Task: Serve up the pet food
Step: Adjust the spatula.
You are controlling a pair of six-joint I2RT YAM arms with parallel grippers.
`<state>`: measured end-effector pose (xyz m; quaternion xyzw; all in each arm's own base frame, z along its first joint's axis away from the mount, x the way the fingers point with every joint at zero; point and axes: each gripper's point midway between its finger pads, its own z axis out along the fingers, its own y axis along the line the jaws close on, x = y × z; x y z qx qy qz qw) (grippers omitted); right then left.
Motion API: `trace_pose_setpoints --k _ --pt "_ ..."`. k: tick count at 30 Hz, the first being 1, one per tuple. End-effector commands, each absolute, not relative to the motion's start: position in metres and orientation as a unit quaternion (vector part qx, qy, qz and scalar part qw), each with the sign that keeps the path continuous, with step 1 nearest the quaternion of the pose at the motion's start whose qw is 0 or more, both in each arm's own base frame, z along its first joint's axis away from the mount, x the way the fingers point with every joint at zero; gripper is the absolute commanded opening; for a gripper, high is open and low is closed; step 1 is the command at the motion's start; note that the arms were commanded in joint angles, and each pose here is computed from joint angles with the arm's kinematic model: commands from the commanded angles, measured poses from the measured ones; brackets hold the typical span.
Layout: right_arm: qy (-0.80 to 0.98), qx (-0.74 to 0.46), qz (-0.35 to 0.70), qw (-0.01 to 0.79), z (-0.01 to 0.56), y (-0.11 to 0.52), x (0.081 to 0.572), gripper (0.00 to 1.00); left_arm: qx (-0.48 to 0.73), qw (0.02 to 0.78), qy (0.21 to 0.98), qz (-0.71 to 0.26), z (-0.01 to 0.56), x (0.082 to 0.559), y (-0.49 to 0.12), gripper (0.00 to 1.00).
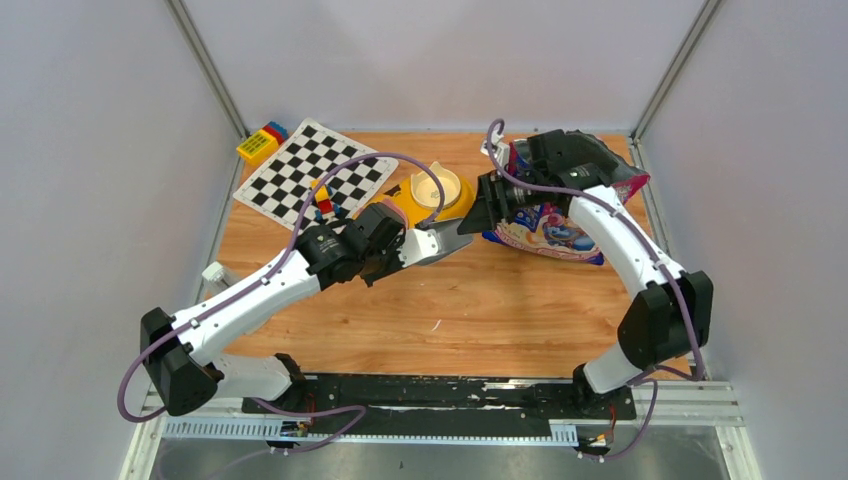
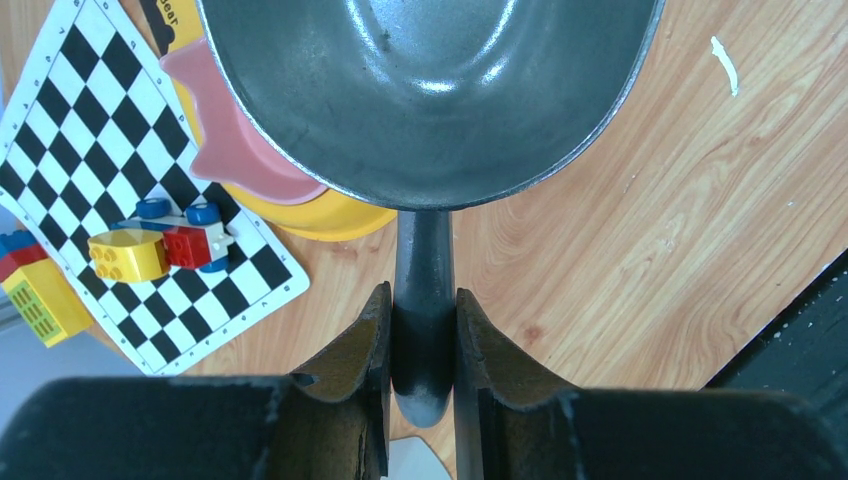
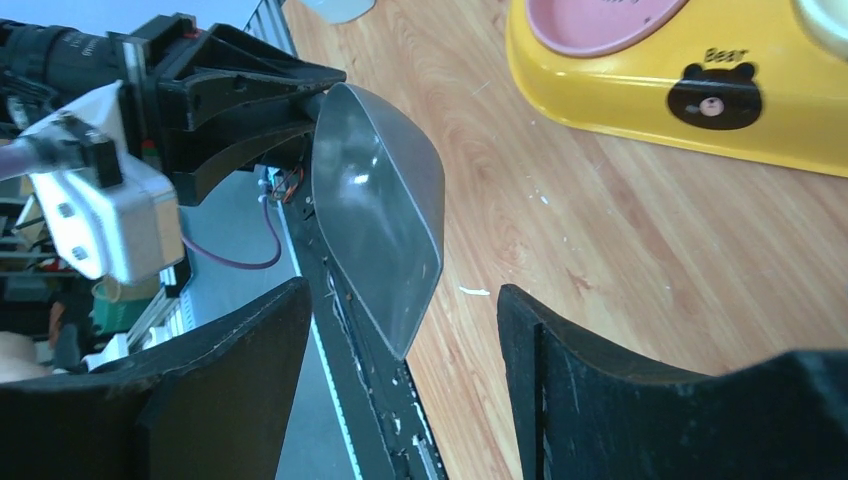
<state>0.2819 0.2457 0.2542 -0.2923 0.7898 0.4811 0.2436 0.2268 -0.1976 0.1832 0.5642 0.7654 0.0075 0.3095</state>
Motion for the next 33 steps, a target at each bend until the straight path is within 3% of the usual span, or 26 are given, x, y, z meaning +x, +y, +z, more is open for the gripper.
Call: trace_pose_setpoints --k 1,6,13,18,20,22,24,25,27,30,33 --pt "0.788 -0.307 0.496 0.198 0.238 0.269 0.272 0.69 0.547 0.357 0.757 -0.010 0.211 0.235 -0.208 0.00" --pt "0.793 -0.322 0.494 0.157 0.214 0.289 0.263 0.65 0.544 0.362 0.757 -0.012 0.214 0.236 -0.208 0.00" --pt "0.783 -0.322 0.517 0.125 0.215 0.300 0.261 0.31 0.540 0.367 0.757 -0.019 0.215 0.234 -0.207 0.00" --pt "0.780 -0.321 0.525 0.117 0.217 0.300 0.257 0.19 0.535 0.374 0.757 -0.018 0.217 0.235 -0.206 0.00" --pt "0.779 -0.321 0.525 0.118 0.219 0.300 0.258 0.07 0.533 0.376 0.757 -0.018 0.218 0.235 -0.206 0.00" --pt "0.779 -0.323 0.523 0.121 0.220 0.300 0.259 0.00 0.531 0.379 0.758 -0.018 0.219 0.235 -0.206 0.13" --pt "0.781 -0.326 0.516 0.129 0.224 0.299 0.261 0.00 0.529 0.382 0.757 -0.018 0.221 0.236 -0.205 0.42" --pt "0.781 -0.329 0.513 0.135 0.227 0.298 0.263 0.00 0.527 0.385 0.757 -0.017 0.222 0.236 -0.204 0.65" --pt "0.779 -0.333 0.510 0.147 0.234 0.296 0.266 0.00 0.520 0.393 0.759 -0.018 0.227 0.238 -0.202 0.83" --pt "0.775 -0.335 0.509 0.172 0.249 0.290 0.274 0.00 0.497 0.413 0.763 -0.024 0.242 0.245 -0.191 0.97" --pt "0.772 -0.340 0.499 0.200 0.260 0.283 0.283 0.00 0.488 0.432 0.754 -0.078 0.265 0.245 -0.191 1.00"
